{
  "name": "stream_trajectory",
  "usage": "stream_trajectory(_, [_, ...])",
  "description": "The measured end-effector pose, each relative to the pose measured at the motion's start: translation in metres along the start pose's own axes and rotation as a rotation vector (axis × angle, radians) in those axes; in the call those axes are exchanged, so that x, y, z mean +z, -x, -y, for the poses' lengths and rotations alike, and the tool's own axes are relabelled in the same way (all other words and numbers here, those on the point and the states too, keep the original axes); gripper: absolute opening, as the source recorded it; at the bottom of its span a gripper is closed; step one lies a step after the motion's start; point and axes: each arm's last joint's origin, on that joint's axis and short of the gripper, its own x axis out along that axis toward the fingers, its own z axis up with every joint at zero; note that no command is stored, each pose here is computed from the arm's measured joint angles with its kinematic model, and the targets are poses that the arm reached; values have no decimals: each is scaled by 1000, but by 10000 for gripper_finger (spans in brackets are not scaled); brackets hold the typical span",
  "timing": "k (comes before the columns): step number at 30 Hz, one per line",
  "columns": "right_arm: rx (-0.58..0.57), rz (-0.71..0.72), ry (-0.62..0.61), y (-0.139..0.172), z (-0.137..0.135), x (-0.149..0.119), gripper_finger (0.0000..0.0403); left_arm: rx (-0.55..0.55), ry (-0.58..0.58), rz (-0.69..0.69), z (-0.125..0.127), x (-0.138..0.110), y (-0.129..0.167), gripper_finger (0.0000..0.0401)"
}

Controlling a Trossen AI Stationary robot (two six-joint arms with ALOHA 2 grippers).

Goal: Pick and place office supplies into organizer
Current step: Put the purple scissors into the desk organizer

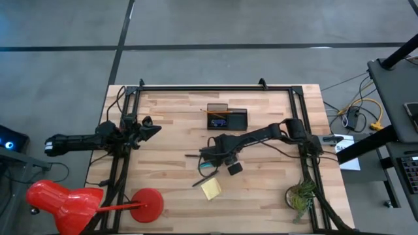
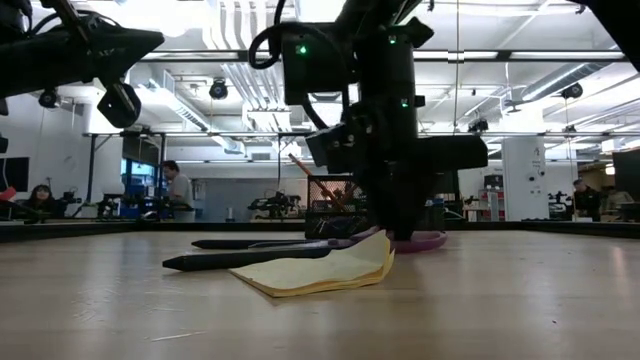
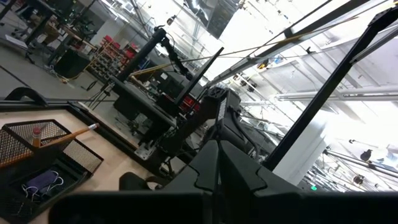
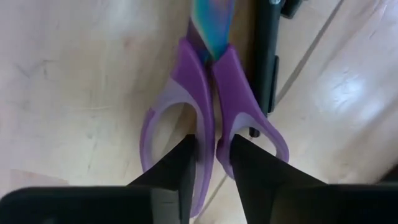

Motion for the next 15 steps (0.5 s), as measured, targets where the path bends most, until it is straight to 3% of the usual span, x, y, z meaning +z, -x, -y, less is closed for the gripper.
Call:
stream_trajectory(9, [75,3,-81,-2,8,-4,55,0,0,0,0,0,0,0])
stream_trajectory(15, [259,44,-207,6,5,-1,56,0,0,0,0,0,0,0])
